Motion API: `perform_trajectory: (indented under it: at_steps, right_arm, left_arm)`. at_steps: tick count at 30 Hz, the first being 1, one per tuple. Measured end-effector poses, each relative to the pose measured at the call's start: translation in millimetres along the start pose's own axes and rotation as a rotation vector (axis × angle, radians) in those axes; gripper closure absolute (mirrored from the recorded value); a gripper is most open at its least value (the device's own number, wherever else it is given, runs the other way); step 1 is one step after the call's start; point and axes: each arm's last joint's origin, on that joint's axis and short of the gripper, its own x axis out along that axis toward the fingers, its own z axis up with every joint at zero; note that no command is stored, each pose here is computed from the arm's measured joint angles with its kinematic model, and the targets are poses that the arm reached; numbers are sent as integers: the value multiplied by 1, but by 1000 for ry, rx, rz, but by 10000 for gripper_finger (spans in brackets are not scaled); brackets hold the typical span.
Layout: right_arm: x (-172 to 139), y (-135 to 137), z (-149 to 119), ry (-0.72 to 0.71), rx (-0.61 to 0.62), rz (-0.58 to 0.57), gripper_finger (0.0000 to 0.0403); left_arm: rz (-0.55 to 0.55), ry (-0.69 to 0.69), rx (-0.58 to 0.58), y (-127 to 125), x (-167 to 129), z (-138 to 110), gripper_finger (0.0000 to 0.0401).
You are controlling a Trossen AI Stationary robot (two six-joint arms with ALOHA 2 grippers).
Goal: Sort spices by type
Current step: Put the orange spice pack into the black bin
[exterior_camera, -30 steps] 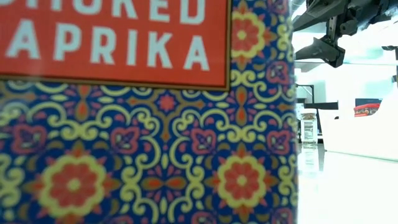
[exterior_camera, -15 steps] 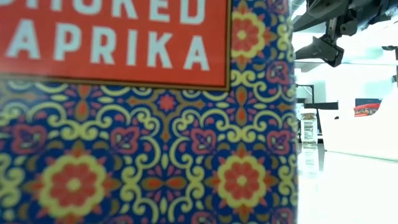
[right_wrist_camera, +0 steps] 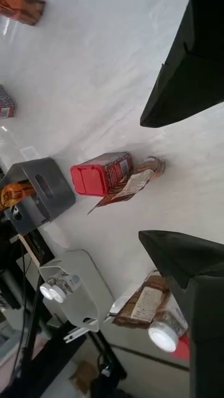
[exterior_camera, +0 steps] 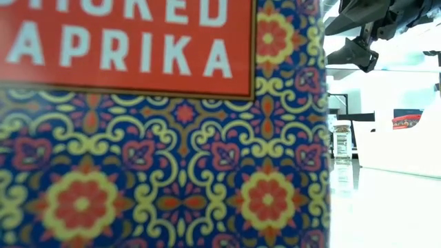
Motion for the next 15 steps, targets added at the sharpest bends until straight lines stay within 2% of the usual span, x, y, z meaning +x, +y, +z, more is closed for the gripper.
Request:
perform_trajectory:
  at_steps: [5,10,15]
  right_arm:
    - [0,0,0,1,68,0,92]
    - [0,-1,-1,12,65,-10,92]
    - [0,-3,-2,23,68,-25,92]
  left_arm:
    - [87,40,-55,20,22,43,163]
    - [152,107,-20,52,43,82,163]
    - [141,125,43,94,64,123,163]
